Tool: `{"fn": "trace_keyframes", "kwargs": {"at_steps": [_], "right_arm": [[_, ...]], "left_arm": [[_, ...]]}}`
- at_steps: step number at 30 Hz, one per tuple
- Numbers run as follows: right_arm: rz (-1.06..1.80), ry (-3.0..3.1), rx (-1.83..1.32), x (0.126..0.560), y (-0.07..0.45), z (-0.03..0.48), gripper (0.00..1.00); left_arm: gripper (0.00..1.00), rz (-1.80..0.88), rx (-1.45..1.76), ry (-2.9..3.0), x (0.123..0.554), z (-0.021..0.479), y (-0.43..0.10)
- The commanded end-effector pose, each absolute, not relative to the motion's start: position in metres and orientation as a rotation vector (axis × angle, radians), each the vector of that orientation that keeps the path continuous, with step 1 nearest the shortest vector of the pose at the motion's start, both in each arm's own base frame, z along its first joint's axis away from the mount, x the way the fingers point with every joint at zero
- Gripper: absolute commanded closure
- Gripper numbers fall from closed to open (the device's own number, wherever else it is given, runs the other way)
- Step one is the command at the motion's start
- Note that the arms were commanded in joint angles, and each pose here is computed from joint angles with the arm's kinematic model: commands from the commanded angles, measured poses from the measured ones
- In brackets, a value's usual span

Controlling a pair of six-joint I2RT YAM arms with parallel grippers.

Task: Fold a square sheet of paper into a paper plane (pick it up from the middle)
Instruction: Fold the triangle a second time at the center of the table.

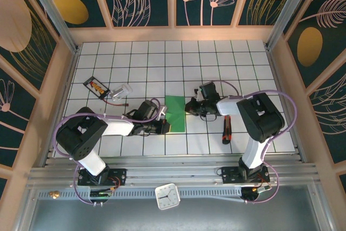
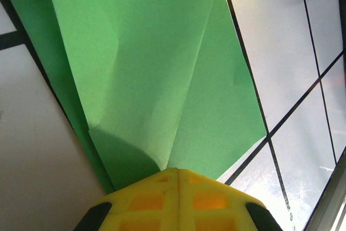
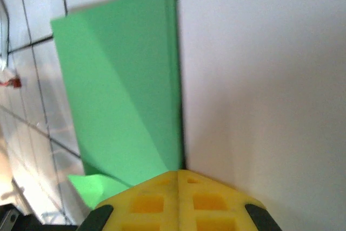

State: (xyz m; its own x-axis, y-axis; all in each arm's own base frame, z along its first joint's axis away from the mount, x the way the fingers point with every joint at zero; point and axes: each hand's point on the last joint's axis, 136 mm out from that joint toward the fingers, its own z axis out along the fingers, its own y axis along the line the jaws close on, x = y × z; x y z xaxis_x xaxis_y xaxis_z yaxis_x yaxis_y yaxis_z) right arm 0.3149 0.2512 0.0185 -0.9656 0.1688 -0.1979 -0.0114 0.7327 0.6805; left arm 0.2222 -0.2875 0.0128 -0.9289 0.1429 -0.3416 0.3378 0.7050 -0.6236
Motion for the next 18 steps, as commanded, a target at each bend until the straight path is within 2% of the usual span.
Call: {"fn": "trace_keyframes", "kwargs": {"at_steps": [1, 6, 10, 13, 18], "right_arm": [[0.857, 2.656, 0.137, 0.328, 0.222, 0.029, 1.0], [0.865, 2.583, 0.049, 0.3, 0.237, 0.06, 1.0], [0.862, 2.585, 0.022, 0.267, 0.254, 0.067, 0.9], [0.932, 2.58, 0.073, 0.252, 0.261, 0.068, 0.8], [0.973, 2.62, 0.114, 0.232, 0.276, 0.06, 0.61]], "left_arm": [[0.95, -0.971, 0.299, 2.76, 0.216, -0.004, -0.273], [0.72, -1.129, 0.269, 2.595, 0.241, 0.05, -0.302], [0.64, -1.156, 0.251, 2.506, 0.254, 0.079, -0.307], [0.68, -1.132, 0.194, 2.51, 0.263, 0.077, -0.302], [0.92, -1.122, 0.157, 2.553, 0.276, 0.061, -0.303]]}}
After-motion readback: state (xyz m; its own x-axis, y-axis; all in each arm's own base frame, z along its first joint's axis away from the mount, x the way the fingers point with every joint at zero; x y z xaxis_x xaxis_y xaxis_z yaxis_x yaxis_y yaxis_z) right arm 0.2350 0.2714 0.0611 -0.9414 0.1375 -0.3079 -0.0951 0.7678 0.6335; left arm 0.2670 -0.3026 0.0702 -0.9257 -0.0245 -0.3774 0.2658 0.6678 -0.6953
